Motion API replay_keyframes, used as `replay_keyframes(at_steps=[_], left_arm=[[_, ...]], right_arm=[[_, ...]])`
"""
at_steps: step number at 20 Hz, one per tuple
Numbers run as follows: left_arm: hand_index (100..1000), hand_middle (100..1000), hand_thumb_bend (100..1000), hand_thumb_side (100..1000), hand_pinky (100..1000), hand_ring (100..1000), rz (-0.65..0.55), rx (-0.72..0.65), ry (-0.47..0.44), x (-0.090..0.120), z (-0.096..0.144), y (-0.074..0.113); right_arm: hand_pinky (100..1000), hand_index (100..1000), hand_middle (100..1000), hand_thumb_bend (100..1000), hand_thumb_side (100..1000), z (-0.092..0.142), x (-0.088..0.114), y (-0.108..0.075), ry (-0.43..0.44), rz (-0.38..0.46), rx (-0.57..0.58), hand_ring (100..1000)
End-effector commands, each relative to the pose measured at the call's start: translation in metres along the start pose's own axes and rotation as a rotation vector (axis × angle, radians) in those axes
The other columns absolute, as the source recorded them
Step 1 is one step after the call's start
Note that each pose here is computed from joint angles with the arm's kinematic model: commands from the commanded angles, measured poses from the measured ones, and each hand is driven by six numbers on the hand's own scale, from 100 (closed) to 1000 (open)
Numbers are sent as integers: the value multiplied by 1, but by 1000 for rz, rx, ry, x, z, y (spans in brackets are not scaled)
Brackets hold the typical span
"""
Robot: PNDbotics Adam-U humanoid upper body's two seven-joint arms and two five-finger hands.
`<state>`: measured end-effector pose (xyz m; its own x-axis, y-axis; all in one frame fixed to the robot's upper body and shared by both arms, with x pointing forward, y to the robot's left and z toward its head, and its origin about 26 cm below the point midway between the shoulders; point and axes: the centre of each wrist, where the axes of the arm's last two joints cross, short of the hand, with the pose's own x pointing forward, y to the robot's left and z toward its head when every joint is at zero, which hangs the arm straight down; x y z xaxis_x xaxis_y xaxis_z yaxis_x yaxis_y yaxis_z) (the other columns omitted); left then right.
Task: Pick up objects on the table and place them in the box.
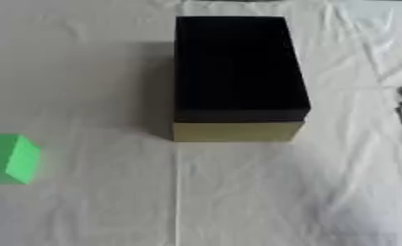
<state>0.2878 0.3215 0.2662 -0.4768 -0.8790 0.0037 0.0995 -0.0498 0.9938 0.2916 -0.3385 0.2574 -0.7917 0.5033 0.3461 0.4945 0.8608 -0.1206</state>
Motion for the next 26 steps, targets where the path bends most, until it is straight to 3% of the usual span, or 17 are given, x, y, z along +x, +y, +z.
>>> replay_keyframes(at_steps=[1, 14, 26], left_arm=[[844, 777, 1000, 581, 758, 767, -56, -1, -21, 8, -1, 16], [848, 784, 1000, 539, 760, 765, -21, -33, -121, 42, -29, 28], [857, 794, 1000, 517, 776, 777, 10, -97, -55, 52, -37, 16]], right_arm=[[867, 823, 814, 100, 1000, -8, 7, -3, -38, 4, 19, 794], [868, 822, 814, 100, 1000, -7, 7, 0, -29, -9, 39, 794], [868, 821, 813, 100, 1000, -6, 7, 1, -23, -18, 43, 794]])
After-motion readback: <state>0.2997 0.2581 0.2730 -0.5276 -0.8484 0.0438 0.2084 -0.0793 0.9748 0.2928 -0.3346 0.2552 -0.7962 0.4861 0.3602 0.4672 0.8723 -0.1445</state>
